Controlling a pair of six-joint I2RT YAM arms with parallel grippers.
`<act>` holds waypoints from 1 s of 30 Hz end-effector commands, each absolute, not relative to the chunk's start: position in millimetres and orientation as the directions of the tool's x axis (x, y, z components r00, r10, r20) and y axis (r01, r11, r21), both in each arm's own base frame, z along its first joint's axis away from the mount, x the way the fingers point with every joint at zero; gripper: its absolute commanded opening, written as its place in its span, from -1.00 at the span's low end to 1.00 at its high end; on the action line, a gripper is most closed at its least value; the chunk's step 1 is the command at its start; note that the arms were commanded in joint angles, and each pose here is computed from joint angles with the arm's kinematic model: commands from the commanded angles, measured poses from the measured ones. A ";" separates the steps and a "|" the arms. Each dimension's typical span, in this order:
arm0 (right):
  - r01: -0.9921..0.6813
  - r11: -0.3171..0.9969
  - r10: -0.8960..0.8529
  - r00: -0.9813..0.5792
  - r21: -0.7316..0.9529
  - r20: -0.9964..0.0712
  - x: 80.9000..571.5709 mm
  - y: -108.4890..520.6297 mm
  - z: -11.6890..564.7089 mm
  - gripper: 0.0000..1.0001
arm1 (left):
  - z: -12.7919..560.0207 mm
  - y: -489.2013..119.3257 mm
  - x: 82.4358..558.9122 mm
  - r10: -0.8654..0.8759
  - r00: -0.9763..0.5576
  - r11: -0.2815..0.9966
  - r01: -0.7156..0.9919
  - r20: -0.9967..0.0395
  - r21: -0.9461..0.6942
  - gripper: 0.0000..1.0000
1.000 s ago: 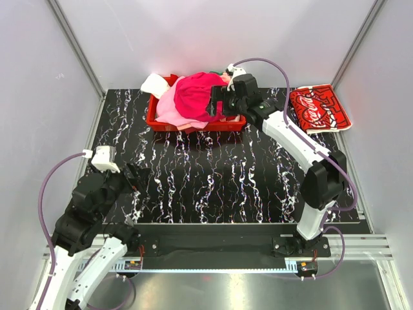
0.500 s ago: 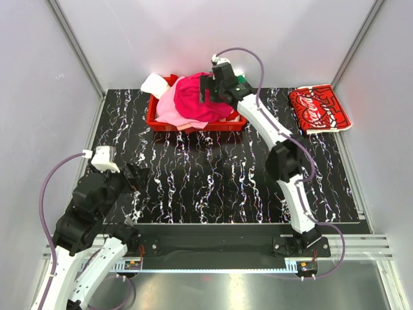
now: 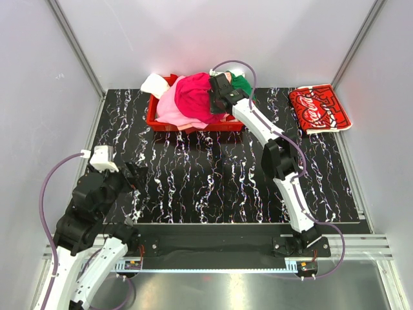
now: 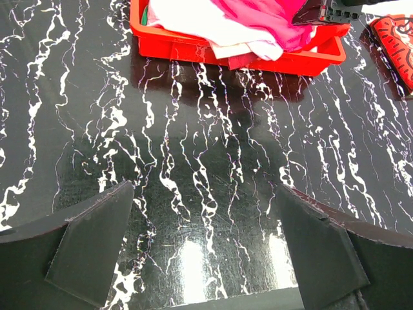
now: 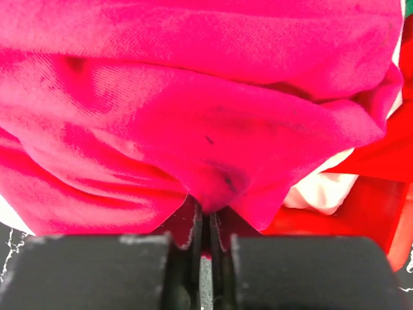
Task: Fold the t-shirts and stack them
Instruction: Grab the tshirt from the pile, then move the tshirt to the center of the board
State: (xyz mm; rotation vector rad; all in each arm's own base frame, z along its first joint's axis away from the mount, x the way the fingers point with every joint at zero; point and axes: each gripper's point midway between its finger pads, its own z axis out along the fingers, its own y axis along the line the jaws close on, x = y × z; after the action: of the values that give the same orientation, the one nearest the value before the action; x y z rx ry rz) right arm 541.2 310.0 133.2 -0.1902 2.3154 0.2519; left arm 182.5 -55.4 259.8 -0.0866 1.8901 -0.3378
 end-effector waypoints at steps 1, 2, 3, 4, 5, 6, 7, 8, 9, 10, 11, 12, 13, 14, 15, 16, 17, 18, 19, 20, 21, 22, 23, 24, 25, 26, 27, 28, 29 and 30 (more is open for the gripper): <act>-0.208 0.971 -0.034 -0.607 0.117 -0.794 541.1 302.4 191.3 -1.00 | 270.5 -56.7 190.0 -0.229 -0.299 0.954 0.119 -0.926 -0.274 0.97; -0.209 0.970 -0.026 -0.589 0.122 -0.808 538.7 301.1 209.6 -1.00 | 270.6 -56.5 190.4 -0.230 -0.299 0.954 0.117 -0.926 -0.275 0.97; -0.213 0.970 -0.024 -0.576 0.121 -0.817 536.7 300.1 221.5 -1.00 | 270.2 -55.6 190.5 -0.231 -0.299 0.955 0.113 -0.926 -0.274 0.97; -0.220 0.966 -0.008 -0.544 0.133 -0.839 536.0 301.5 244.7 -1.00 | 269.9 -55.1 190.9 -0.232 -0.298 0.955 0.110 -0.926 -0.274 0.97; -0.235 0.962 -0.008 -0.527 0.136 -0.850 528.6 302.4 264.3 -1.00 | 269.6 -55.2 191.2 -0.232 -0.300 0.955 0.109 -0.926 -0.274 0.97; -0.256 0.956 -0.009 -0.506 0.140 -0.863 524.1 305.4 280.3 -1.00 | 269.6 -54.6 191.3 -0.232 -0.299 0.956 0.106 -0.926 -0.274 0.98; -0.288 0.943 0.016 -0.459 0.167 -0.888 519.4 309.2 312.2 -1.00 | 269.4 -53.8 191.8 -0.233 -0.299 0.956 0.102 -0.925 -0.274 0.97; -0.364 0.908 0.039 -0.423 0.209 -0.905 504.5 319.2 345.7 -0.99 | 269.4 -53.5 191.9 -0.234 -0.299 0.957 0.100 -0.925 -0.274 0.97; -0.403 0.884 0.066 -0.395 0.238 -0.916 495.8 322.3 369.5 -0.96 | 269.4 -52.9 192.0 -0.234 -0.298 0.957 0.097 -0.925 -0.274 0.97; -0.437 0.860 0.093 -0.371 0.262 -0.924 487.1 324.5 389.9 -0.92 | 268.8 -52.8 192.6 -0.234 -0.300 0.957 0.095 -0.925 -0.273 0.97; -0.474 0.832 0.158 -0.295 0.288 -0.942 469.7 318.1 438.6 -0.88 | 268.9 -52.6 192.6 -0.235 -0.300 0.957 0.093 -0.924 -0.274 0.98; -0.482 0.819 0.203 -0.264 0.311 -0.943 460.0 312.9 461.4 -0.81 | 268.5 -52.0 192.6 -0.235 -0.300 0.958 0.090 -0.924 -0.273 0.98; -0.484 0.816 0.214 -0.255 0.316 -0.943 453.5 308.8 467.7 -0.76 | 268.2 -51.8 192.9 -0.235 -0.301 0.958 0.088 -0.924 -0.273 0.97; -0.501 0.804 0.269 -0.173 0.320 -0.948 430.3 291.4 511.8 -0.72 | 268.0 -51.9 193.2 -0.235 -0.303 0.958 0.088 -0.924 -0.272 0.97; -0.481 0.815 0.288 -0.148 0.323 -0.946 422.6 279.8 523.0 -0.71 | 268.0 -51.9 193.2 -0.234 -0.304 0.958 0.087 -0.923 -0.272 0.97; -0.435 0.841 0.280 -0.161 0.323 -0.946 420.4 269.1 513.0 -0.73 | 268.0 -51.6 193.2 -0.234 -0.304 0.959 0.086 -0.924 -0.271 0.97; -0.345 0.879 0.313 -0.103 0.329 -0.944 404.7 234.6 532.2 -0.74 | 267.4 -51.3 193.4 -0.234 -0.306 0.959 0.084 -0.923 -0.271 0.97; -0.283 0.900 0.316 -0.099 0.331 -0.944 399.2 217.7 527.8 -0.90 | 268.0 -51.3 193.3 -0.235 -0.303 0.959 0.084 -0.924 -0.271 0.97; -0.198 0.932 0.276 -0.160 0.305 -0.948 401.8 206.3 488.7 -0.85 | 268.0 -51.0 193.4 -0.235 -0.303 0.959 0.083 -0.924 -0.271 0.97; -0.072 0.953 0.279 -0.157 0.293 -0.947 385.4 169.9 481.8 -0.62 | 268.0 -50.7 193.4 -0.235 -0.302 0.959 0.082 -0.924 -0.271 0.97; 0.004 0.949 0.309 -0.217 0.315 -0.926 380.7 156.5 455.9 0.28 | 267.4 -51.4 193.8 -0.234 -0.306 0.959 0.084 -0.923 -0.271 0.97; 0.103 0.956 0.295 -0.326 0.276 -0.898 381.7 133.9 405.1 0.98 | 267.3 -52.2 194.6 -0.232 -0.309 0.959 0.086 -0.922 -0.270 0.97; 0.187 0.962 0.265 -0.459 0.200 -0.848 363.1 113.8 361.1 0.99 | 266.5 -54.4 195.5 -0.227 -0.316 0.958 0.095 -0.921 -0.269 0.98; 0.278 0.940 0.318 -0.508 0.198 -0.800 353.9 101.3 334.6 0.99 | 266.2 -61.9 195.5 -0.221 -0.334 0.952 0.131 -0.916 -0.277 0.97; 0.351 0.930 0.309 -0.590 0.107 -0.746 340.8 83.1 290.7 1.00 | 262.0 -68.5 199.7 -0.210 -0.365 0.949 0.149 -0.907 -0.279 0.98; 0.373 0.925 0.309 -0.619 0.075 -0.722 321.8 73.5 277.6 0.99 | 257.1 -74.8 202.0 -0.204 -0.398 0.943 0.165 -0.894 -0.288 0.97; 0.392 0.916 0.329 -0.623 0.080 -0.709 313.4 71.0 265.6 0.99 | 254.0 -88.1 201.1 -0.192 -0.440 0.925 0.217 -0.878 -0.311 0.97; 0.379 0.924 0.323 -0.680 0.061 -0.658 297.1 72.1 233.2 1.00 | 242.6 -96.7 207.0 -0.168 -0.502 0.922 0.225 -0.848 -0.316 0.97; 0.375 0.917 0.362 -0.645 0.134 -0.673 289.6 74.0 239.0 1.00 | 235.9 -103.3 207.6 -0.152 -0.541 0.915 0.239 -0.827 -0.324 0.97; 0.383 0.912 0.381 -0.648 0.150 -0.660 280.7 73.4 233.3 0.99 | 230.9 -115.1 205.6 -0.146 -0.580 0.901 0.256 -0.802 -0.349 0.97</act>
State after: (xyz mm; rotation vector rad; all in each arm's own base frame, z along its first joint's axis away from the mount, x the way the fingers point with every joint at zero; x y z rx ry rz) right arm 324.0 86.1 281.0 0.4265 2.1959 0.0561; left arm 203.7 -79.4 233.9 -0.0272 2.0538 -0.3878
